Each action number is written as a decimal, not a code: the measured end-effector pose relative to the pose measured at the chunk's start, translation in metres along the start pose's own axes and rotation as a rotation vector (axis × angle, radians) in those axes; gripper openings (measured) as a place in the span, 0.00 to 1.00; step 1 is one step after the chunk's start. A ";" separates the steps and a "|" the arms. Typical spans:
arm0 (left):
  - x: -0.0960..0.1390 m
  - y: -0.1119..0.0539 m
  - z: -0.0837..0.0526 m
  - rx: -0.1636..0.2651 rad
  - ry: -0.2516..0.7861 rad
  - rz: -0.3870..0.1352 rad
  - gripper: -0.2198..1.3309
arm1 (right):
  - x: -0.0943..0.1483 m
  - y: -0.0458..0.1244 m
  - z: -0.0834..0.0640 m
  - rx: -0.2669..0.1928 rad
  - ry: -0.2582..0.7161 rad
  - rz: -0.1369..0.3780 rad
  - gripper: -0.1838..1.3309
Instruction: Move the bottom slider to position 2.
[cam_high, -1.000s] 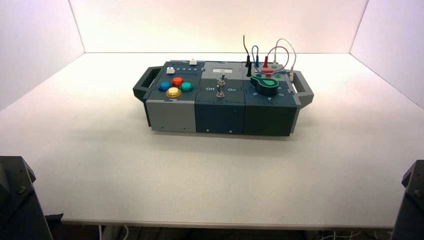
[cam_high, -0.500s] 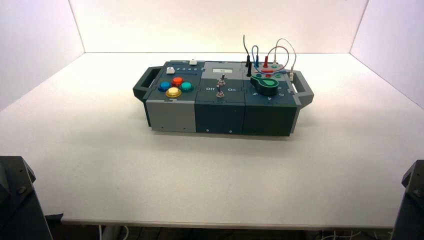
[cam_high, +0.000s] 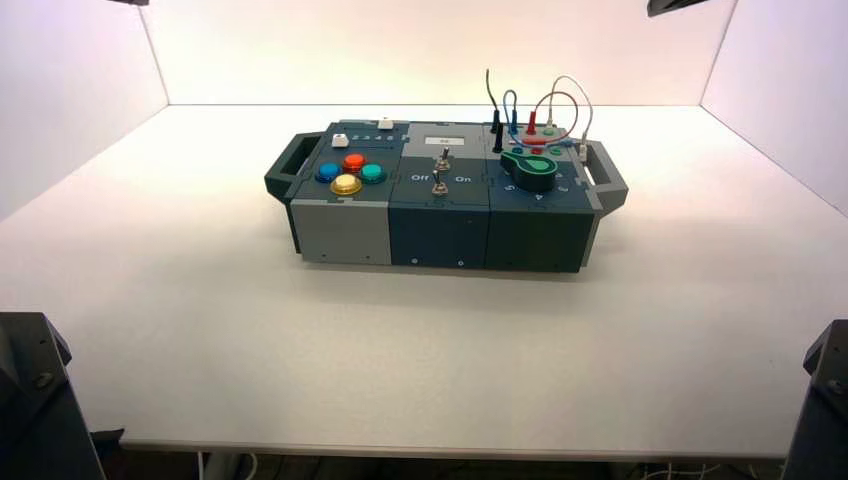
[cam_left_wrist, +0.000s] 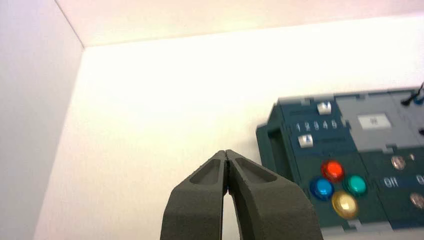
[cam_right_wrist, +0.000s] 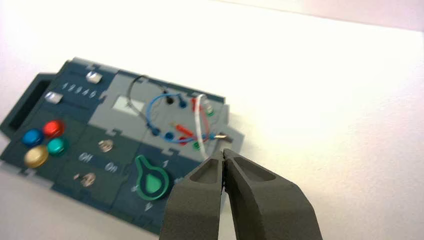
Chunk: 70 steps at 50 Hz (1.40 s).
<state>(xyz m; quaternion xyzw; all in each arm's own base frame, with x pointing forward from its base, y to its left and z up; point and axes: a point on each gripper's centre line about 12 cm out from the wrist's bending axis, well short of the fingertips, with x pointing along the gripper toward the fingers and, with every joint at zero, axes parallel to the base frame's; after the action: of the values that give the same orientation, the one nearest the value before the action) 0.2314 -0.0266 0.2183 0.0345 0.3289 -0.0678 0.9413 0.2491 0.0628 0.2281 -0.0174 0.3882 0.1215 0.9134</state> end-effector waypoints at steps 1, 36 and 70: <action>0.000 0.000 0.003 0.000 0.023 -0.004 0.04 | 0.000 0.000 0.000 0.004 0.007 0.003 0.03; 0.087 -0.034 0.015 0.148 0.372 -0.129 0.04 | -0.010 0.033 -0.003 -0.151 0.127 0.258 0.03; 0.164 -0.062 0.007 0.079 0.530 -0.315 0.04 | -0.003 0.030 -0.009 -0.267 0.087 0.238 0.03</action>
<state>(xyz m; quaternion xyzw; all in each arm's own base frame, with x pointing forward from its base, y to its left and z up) 0.3532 -0.1056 0.1202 0.0360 0.5614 -0.2144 0.7985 0.2333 0.0896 0.2259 -0.0977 0.4069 0.2782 0.8646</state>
